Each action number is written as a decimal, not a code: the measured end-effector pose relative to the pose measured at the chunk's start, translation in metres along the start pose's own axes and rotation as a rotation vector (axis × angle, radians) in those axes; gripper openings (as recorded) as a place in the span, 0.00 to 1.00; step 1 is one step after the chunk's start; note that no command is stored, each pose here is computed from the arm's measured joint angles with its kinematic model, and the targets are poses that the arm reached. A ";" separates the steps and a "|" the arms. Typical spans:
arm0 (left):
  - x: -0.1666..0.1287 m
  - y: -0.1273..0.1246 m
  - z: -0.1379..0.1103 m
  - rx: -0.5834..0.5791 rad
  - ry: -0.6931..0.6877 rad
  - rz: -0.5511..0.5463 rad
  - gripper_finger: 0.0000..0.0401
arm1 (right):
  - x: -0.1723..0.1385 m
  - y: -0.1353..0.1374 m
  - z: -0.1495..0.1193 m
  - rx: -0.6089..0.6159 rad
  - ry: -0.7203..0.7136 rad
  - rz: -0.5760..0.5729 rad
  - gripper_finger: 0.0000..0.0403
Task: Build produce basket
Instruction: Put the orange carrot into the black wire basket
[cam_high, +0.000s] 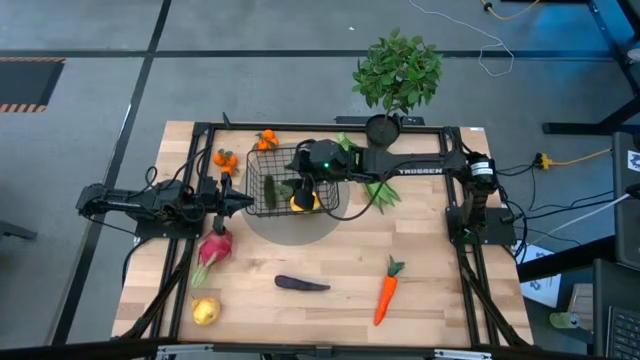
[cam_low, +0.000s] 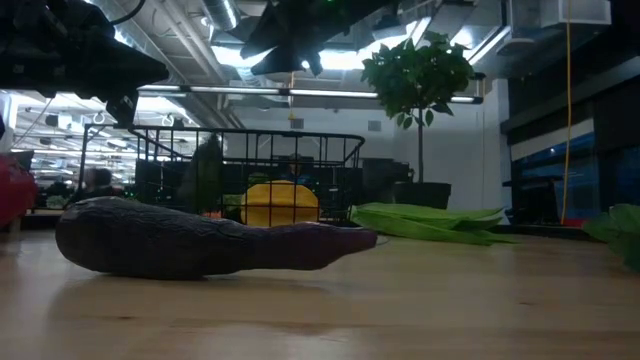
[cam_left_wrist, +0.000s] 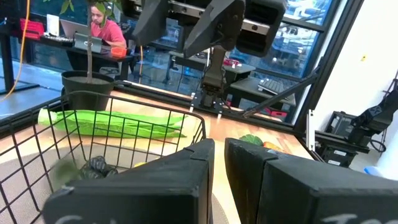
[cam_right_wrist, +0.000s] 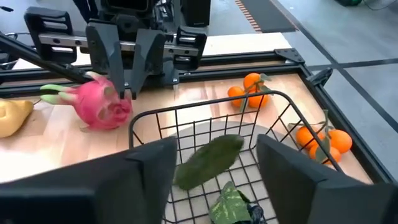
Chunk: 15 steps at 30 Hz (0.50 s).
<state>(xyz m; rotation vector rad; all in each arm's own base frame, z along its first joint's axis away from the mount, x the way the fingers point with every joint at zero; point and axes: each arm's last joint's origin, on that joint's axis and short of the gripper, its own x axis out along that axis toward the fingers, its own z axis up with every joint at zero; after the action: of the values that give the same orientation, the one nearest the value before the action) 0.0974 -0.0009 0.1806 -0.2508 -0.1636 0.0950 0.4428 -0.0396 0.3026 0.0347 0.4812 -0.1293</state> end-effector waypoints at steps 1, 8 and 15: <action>0.000 0.000 0.000 0.000 0.000 0.000 0.07 | 0.000 0.000 0.000 -0.001 -0.001 0.000 0.55; 0.000 0.000 0.000 0.000 0.000 0.000 0.07 | 0.000 0.003 -0.001 0.020 0.011 0.005 0.64; 0.000 0.000 0.000 0.000 0.001 0.000 0.07 | -0.001 0.001 -0.014 0.115 0.146 -0.039 0.61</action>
<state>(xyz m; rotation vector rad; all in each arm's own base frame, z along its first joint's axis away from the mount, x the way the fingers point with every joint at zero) 0.0974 -0.0009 0.1805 -0.2508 -0.1630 0.0950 0.4353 -0.0376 0.2906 0.1484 0.6198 -0.1935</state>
